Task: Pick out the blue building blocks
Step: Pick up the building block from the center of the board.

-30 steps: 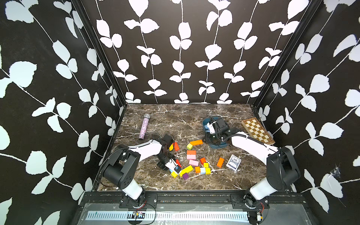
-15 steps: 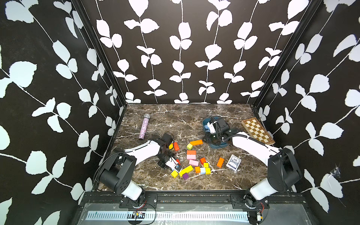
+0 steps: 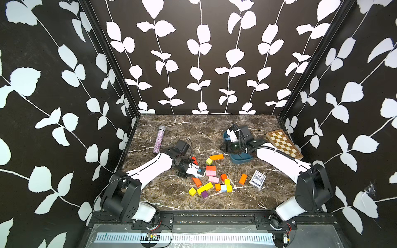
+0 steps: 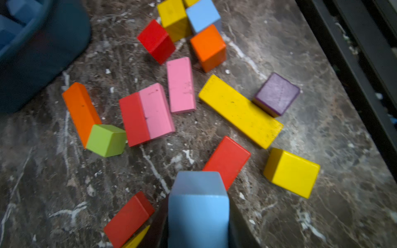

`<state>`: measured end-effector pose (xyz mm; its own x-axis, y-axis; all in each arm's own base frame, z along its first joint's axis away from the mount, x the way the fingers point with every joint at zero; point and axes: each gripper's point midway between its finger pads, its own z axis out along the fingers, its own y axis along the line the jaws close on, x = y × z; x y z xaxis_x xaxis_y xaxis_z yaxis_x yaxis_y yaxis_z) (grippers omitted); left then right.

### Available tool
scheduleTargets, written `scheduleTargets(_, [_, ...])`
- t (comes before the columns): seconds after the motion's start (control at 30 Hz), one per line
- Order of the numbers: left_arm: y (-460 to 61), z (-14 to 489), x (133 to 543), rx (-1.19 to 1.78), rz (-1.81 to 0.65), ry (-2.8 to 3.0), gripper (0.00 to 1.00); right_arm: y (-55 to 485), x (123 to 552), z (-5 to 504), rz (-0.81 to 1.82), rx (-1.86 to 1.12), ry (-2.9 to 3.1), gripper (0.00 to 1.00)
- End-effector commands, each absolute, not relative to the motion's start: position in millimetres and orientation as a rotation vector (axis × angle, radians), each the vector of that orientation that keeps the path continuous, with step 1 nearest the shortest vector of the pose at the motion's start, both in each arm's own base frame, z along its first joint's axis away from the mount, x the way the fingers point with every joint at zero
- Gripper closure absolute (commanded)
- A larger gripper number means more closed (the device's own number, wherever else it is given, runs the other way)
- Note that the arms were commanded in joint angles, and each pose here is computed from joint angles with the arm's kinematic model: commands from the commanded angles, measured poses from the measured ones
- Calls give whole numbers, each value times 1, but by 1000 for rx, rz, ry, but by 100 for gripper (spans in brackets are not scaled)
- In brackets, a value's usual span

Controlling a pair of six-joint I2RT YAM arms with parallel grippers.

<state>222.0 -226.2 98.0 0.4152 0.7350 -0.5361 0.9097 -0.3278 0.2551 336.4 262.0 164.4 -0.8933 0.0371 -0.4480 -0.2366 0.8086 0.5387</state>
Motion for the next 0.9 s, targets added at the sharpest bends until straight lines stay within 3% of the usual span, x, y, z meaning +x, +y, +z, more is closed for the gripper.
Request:
scheduleTargets(0.0, [-246, 120, 256, 1940, -476, 1467, 80, 282, 336, 181, 978, -217, 2504, 67])
scheduleTargets(0.47, [-286, 153, 336, 1570, -510, 1479, 77, 319, 338, 176, 1356, -166, 2537, 56])
scheduleTargets(0.87, [-300, 178, 337, 1505, -593, 1368, 77, 325, 347, 176, 1408, -155, 2526, 55])
